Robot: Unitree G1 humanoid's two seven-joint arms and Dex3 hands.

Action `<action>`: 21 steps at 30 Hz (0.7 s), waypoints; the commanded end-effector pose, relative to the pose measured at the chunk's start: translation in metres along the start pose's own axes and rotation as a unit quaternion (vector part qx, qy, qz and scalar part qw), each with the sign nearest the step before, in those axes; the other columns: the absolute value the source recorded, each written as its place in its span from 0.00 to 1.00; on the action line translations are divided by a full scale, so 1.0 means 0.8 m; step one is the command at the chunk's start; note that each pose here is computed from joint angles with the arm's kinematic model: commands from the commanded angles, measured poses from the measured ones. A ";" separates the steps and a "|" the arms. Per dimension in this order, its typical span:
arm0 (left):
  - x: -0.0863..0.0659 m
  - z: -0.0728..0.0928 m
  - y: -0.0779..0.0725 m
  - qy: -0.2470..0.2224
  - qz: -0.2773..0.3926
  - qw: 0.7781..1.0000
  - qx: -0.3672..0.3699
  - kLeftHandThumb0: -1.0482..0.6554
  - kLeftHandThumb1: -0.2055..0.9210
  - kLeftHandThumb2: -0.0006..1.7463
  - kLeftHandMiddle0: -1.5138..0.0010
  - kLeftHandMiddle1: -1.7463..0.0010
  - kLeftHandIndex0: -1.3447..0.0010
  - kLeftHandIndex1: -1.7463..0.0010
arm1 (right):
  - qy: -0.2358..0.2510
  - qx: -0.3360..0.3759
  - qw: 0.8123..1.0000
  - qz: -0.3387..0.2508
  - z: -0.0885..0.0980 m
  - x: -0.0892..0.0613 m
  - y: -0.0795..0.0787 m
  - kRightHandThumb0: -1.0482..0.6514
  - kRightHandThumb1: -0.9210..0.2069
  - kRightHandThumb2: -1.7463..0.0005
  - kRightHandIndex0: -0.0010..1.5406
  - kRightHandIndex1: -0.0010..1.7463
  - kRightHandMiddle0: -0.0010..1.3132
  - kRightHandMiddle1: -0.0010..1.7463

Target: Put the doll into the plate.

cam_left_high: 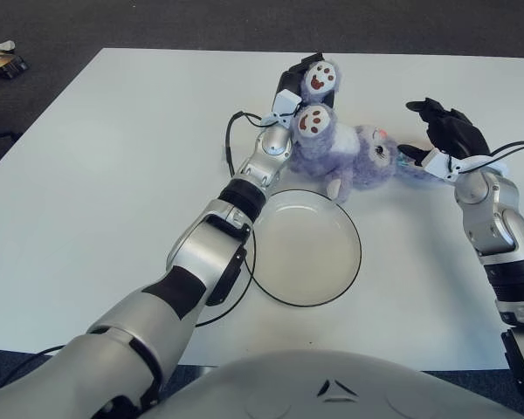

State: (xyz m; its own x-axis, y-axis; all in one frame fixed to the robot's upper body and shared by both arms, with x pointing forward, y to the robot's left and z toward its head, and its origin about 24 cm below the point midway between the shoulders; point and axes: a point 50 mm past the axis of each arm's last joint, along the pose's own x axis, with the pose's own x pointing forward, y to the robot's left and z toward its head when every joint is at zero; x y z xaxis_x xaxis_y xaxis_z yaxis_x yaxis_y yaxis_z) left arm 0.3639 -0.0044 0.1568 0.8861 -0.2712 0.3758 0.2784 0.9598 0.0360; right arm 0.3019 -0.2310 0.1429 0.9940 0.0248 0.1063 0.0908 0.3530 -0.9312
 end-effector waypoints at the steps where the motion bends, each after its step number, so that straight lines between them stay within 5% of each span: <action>1: -0.005 0.011 -0.063 0.004 -0.031 0.997 -0.074 0.92 0.33 0.86 0.52 0.00 0.26 0.00 | -0.013 -0.003 0.999 -0.041 -0.002 -0.005 -0.007 0.00 0.00 0.75 0.00 0.07 0.00 0.23; 21: -0.001 0.012 -0.057 0.004 -0.024 0.997 -0.073 0.93 0.32 0.86 0.51 0.00 0.25 0.00 | -0.065 0.020 0.997 -0.047 0.003 -0.019 -0.005 0.00 0.00 0.74 0.00 0.01 0.00 0.12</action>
State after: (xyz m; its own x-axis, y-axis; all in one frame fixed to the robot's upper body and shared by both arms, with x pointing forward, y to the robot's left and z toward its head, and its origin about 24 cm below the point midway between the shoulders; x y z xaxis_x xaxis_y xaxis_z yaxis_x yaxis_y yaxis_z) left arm 0.3670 0.0014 0.1539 0.8975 -0.2539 0.3605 0.2662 0.9638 0.0160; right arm 0.2910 -0.2306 0.1444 0.9669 0.0880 0.2396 0.1906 0.3756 -0.9070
